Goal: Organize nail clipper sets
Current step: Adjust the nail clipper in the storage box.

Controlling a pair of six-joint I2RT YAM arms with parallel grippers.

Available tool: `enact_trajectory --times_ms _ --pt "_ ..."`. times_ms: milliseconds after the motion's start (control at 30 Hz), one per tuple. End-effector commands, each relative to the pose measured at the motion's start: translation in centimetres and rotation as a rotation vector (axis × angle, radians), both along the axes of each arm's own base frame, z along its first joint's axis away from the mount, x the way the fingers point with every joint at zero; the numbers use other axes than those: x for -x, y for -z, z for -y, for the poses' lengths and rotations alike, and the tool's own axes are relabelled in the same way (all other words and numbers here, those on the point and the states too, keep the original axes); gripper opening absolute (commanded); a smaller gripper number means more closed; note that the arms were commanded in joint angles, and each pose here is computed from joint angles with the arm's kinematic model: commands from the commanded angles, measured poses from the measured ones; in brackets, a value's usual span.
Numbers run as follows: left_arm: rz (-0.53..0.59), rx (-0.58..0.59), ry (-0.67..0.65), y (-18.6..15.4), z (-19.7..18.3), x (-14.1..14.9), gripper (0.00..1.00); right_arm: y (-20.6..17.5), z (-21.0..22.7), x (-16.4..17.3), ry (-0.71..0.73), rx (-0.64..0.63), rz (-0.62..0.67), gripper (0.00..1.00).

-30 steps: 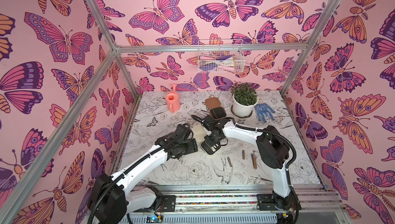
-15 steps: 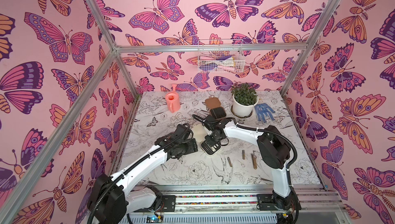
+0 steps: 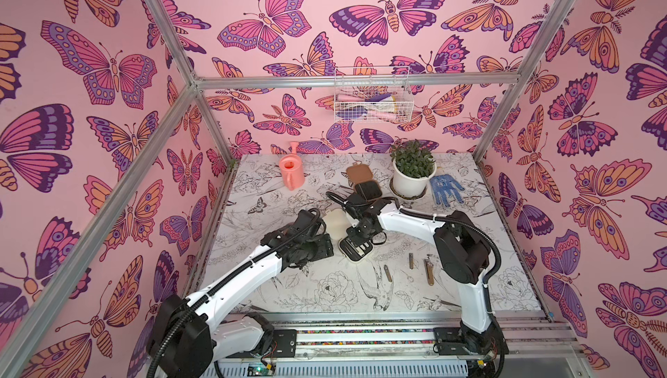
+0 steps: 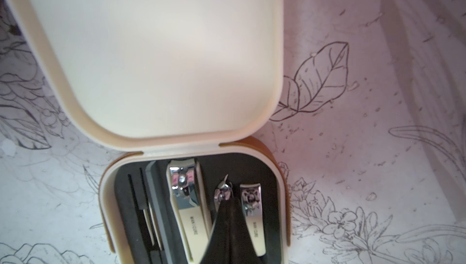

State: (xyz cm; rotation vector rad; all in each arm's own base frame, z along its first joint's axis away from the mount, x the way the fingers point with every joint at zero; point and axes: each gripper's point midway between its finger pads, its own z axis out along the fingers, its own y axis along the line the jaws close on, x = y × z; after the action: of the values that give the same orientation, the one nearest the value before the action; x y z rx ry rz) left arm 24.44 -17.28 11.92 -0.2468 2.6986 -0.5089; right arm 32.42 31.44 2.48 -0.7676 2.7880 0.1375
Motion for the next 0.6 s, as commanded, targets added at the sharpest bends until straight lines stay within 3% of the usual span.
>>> enact_trajectory --times_ms 0,233,567 --pt "-0.014 -0.007 0.000 0.5 -0.6 0.6 0.80 11.1 9.6 1.8 0.104 0.376 -0.134 0.01" --pt "-0.009 -0.006 -0.001 0.3 -0.6 0.5 0.80 9.8 8.4 1.5 0.103 0.305 -0.125 0.03" --pt "0.018 0.000 0.002 -0.5 -0.7 0.1 0.80 -0.3 3.5 -2.3 0.088 0.076 0.022 0.23"
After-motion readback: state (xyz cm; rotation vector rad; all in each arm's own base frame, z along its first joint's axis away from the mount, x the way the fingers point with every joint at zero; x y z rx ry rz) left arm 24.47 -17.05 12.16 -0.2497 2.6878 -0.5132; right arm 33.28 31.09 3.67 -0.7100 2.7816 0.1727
